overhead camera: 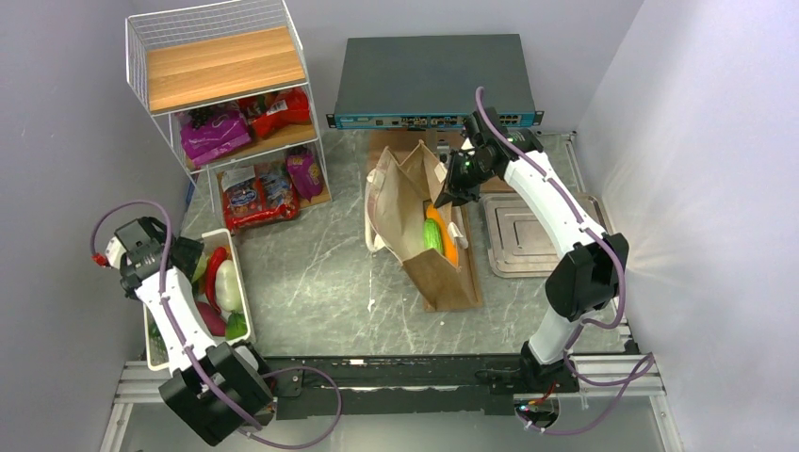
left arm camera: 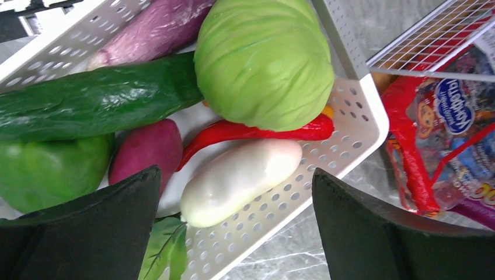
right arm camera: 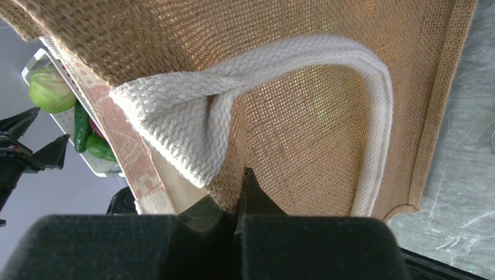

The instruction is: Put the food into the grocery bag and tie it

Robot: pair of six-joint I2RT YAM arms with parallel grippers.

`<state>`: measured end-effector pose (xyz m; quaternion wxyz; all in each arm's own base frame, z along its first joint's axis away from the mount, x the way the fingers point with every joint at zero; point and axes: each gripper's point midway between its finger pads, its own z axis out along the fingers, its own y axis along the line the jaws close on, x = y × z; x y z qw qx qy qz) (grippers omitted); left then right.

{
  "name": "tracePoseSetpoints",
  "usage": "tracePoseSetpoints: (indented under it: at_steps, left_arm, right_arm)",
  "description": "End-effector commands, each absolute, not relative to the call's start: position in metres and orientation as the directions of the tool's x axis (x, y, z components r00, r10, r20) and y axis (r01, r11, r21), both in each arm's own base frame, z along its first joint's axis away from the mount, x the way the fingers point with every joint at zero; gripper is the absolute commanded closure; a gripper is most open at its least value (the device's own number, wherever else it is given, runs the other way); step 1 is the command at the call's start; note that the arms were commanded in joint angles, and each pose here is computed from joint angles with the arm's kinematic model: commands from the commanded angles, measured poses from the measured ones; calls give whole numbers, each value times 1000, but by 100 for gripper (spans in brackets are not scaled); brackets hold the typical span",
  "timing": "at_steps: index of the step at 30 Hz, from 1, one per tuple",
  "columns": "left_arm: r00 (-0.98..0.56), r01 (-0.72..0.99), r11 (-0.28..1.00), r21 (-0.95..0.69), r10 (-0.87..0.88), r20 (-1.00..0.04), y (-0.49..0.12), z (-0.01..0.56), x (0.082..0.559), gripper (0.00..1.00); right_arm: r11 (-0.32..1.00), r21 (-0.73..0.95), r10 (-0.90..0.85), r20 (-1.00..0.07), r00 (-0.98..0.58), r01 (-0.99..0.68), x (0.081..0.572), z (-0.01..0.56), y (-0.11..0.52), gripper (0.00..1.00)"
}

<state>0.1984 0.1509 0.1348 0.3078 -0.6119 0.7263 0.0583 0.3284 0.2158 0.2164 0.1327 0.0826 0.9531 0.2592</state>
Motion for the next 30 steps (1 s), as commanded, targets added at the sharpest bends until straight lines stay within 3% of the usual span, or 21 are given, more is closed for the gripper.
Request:
tracePoseSetpoints:
  at_steps: [1, 7, 15, 30]
  left_arm:
    - [-8, -861, 269, -432, -856, -516, 160, 145, 220, 1]
    - [18, -823, 263, -504, -874, -485, 165, 149, 228, 1]
    - [200, -790, 11, -613, -940, -276, 167, 113, 218, 1]
    - [241, -734, -5, -679, -937, -254, 184, 119, 223, 1]
  right_arm:
    - [854, 514, 210, -198, -958, 81, 319, 218, 217, 100]
    - [857, 510, 198, -202, -959, 70, 323, 220, 218, 100]
    - [859, 509, 175, -197, -965, 52, 320, 217, 219, 100]
    - [861, 507, 146, -183, -972, 34, 318, 209, 219, 100]
